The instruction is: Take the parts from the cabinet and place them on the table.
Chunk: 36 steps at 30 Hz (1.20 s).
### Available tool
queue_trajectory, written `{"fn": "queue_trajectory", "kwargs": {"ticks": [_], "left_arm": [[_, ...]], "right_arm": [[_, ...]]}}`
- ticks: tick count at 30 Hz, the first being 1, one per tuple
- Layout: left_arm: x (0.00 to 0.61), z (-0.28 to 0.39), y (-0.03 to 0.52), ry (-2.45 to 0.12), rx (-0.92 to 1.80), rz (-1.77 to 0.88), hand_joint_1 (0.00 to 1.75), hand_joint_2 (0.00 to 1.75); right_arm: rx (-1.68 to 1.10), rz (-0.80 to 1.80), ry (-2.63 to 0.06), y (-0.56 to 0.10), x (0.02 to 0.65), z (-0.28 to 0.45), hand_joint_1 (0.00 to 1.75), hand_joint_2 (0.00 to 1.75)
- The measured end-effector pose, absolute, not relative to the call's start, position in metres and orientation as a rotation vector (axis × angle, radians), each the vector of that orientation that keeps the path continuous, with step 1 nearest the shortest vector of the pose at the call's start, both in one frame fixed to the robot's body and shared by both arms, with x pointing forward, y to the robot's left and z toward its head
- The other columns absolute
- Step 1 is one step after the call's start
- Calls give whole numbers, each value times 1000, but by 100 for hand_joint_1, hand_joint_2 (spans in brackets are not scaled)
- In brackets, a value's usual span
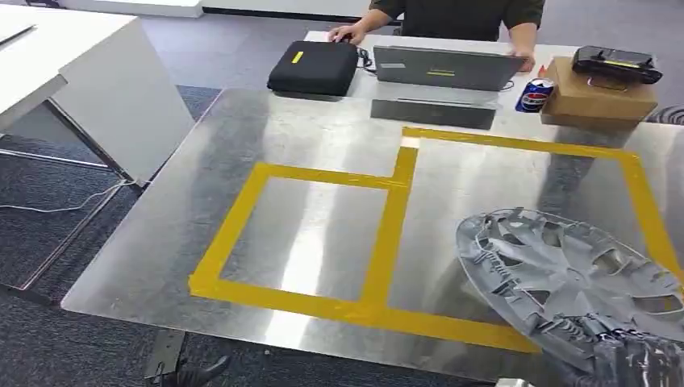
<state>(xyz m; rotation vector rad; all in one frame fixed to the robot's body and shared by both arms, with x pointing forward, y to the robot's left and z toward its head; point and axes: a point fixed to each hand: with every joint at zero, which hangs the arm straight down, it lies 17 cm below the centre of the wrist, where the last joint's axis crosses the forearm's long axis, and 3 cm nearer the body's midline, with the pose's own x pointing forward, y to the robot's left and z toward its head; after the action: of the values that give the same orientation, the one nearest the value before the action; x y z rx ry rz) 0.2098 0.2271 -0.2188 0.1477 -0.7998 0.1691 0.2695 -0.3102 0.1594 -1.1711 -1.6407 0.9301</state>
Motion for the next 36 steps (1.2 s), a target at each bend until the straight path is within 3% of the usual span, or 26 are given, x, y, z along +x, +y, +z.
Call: {"fn": "queue_trajectory", "kwargs": {"ticks": [24,36], "left_arm": [[215,-217,207,-807,86,57,0,175],[218,-216,194,-805,54,-6,0,175]], "right_arm": [[-1215,1104,-1274,-477,304,130,175,175],[-1175,1210,-1182,-477,333,85,175,175]]}}
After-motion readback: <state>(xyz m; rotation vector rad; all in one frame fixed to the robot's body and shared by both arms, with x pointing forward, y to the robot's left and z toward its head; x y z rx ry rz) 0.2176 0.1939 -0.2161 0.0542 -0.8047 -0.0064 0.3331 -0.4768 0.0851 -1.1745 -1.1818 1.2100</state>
